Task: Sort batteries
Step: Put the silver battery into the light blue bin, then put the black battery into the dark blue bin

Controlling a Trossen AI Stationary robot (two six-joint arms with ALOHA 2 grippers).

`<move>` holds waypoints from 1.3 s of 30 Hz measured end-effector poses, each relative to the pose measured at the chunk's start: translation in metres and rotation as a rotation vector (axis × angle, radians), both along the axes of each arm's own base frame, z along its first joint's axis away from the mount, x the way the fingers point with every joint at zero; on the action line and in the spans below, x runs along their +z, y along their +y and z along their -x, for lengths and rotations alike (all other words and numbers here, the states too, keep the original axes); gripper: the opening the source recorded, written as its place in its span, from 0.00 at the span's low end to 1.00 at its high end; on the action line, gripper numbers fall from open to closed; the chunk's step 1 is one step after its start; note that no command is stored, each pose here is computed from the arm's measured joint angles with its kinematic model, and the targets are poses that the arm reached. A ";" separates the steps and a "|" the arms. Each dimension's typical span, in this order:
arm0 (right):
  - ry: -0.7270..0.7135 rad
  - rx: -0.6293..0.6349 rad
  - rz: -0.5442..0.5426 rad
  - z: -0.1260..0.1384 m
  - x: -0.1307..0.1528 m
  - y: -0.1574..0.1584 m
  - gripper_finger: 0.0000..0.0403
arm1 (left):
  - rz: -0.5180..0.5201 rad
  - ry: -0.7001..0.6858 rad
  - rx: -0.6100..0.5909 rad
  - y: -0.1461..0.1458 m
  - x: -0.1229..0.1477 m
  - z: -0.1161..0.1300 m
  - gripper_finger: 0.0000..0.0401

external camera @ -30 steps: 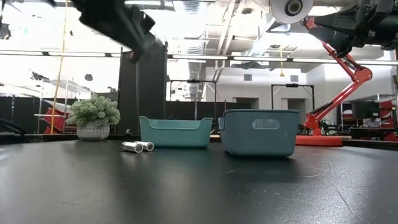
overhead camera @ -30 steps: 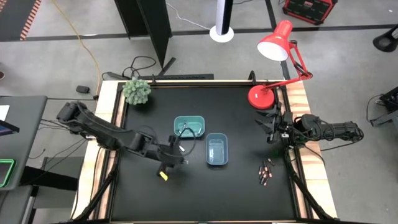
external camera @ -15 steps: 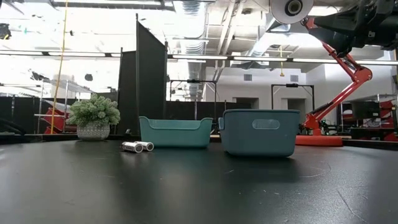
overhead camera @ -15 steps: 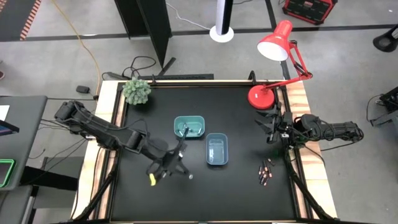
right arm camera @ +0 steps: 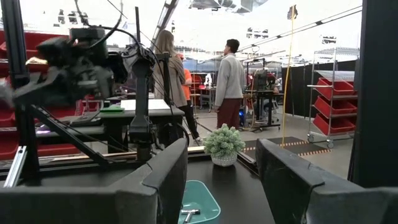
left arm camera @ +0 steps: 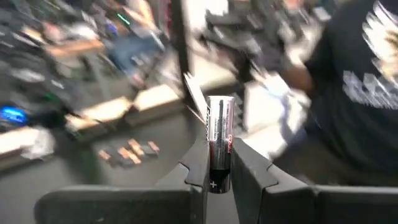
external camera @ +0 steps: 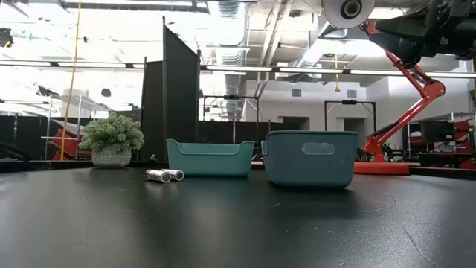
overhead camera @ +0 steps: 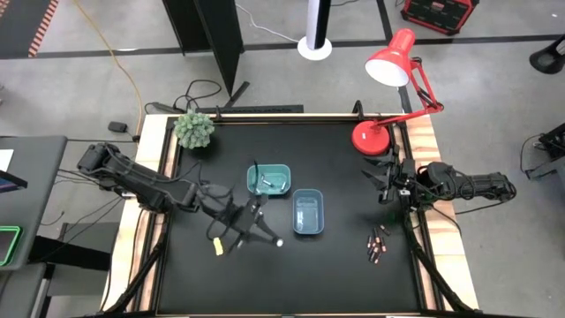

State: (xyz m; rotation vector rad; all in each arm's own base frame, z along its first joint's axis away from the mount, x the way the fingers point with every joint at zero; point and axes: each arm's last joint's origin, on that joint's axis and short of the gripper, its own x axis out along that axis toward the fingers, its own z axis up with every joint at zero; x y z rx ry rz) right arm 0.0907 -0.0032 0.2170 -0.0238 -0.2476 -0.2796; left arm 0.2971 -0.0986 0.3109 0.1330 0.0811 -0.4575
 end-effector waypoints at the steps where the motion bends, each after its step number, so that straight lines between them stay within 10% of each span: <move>1: 0.000 0.000 0.000 0.000 0.000 0.000 0.52 | 0.016 -0.019 0.014 0.002 0.001 -0.001 0.08; 5: 0.001 0.000 0.000 0.000 0.000 0.000 0.52 | 0.011 0.024 0.093 0.008 -0.003 -0.002 0.08; 13: 0.002 0.000 0.000 0.000 0.000 0.000 0.52 | -0.158 0.363 0.771 0.047 -0.040 0.004 0.08; 18: 0.001 0.001 -0.002 0.000 0.000 0.000 0.52 | -0.135 0.547 0.950 0.081 -0.055 0.013 0.08; 39: 0.088 0.031 -0.087 -0.002 -0.004 0.001 0.56 | -0.055 0.704 0.999 0.132 -0.075 0.006 0.38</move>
